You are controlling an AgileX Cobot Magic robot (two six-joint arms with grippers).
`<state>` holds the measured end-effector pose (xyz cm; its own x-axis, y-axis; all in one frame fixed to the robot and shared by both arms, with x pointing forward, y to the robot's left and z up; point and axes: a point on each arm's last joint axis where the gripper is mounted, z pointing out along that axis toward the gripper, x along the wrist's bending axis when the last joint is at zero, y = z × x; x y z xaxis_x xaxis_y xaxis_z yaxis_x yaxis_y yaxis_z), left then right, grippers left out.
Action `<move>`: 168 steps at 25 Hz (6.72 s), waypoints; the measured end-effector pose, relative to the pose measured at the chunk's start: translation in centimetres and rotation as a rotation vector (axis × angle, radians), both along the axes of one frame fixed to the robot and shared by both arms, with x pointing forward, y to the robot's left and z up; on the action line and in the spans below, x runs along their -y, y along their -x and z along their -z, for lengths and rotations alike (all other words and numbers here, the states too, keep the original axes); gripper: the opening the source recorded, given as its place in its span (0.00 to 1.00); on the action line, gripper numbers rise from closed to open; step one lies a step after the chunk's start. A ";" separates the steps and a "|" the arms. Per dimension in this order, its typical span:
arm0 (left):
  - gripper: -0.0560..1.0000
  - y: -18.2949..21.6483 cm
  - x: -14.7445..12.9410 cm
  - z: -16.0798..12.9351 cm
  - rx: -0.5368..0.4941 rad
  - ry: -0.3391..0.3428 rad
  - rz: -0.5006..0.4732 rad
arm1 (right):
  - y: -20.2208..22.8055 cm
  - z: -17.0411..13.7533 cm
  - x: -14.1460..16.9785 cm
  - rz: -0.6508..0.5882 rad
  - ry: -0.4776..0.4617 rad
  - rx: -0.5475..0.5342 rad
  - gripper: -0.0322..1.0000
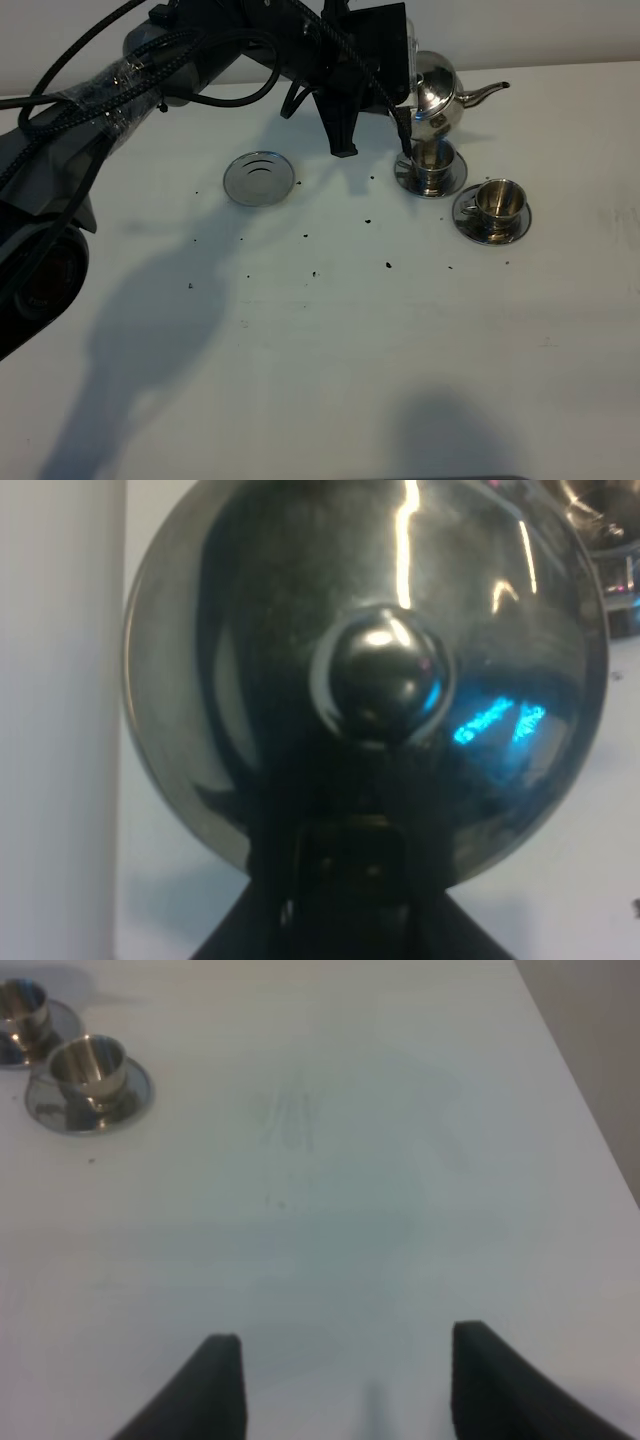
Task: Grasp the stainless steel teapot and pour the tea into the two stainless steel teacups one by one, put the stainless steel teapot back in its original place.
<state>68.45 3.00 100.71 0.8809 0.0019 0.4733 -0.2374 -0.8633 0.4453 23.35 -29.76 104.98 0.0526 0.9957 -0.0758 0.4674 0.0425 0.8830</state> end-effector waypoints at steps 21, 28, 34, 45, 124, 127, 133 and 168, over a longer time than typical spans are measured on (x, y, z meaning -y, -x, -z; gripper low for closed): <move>0.28 0.5 2.1 -0.1 0.247 -0.171 0.188 | 0.0 0.0 0.0 0.000 0.000 0.000 0.47; 0.28 0.4 2.3 0.2 0.286 -0.201 0.225 | 0.0 0.0 0.0 0.000 0.000 0.000 0.47; 0.28 0.1 2.7 0.6 0.341 -0.221 0.235 | 0.0 0.0 0.0 0.000 0.000 0.000 0.47; 0.28 -0.2 3.1 1.9 0.412 -0.311 0.305 | 0.0 0.0 0.0 0.000 0.000 0.000 0.47; 0.28 0.0 5.5 2.2 0.748 -0.507 0.576 | 0.0 0.0 0.0 0.000 0.000 0.000 0.47; 0.28 -0.1 5.5 2.1 0.755 -0.505 0.573 | 0.0 0.0 0.0 0.000 0.000 0.000 0.47; 0.28 -0.1 5.6 2.1 0.757 -0.505 0.572 | 0.0 0.0 0.0 0.000 0.000 0.000 0.47; 0.28 -0.2 5.6 1.9 0.788 -0.509 0.568 | 0.0 0.0 0.0 0.000 0.000 0.000 0.47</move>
<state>68.67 -2.60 98.79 0.1416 -0.6642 0.7341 -0.7202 -0.5778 -0.3839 23.35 -29.76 104.98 0.0526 0.9957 -0.0758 0.4674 0.0425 0.8830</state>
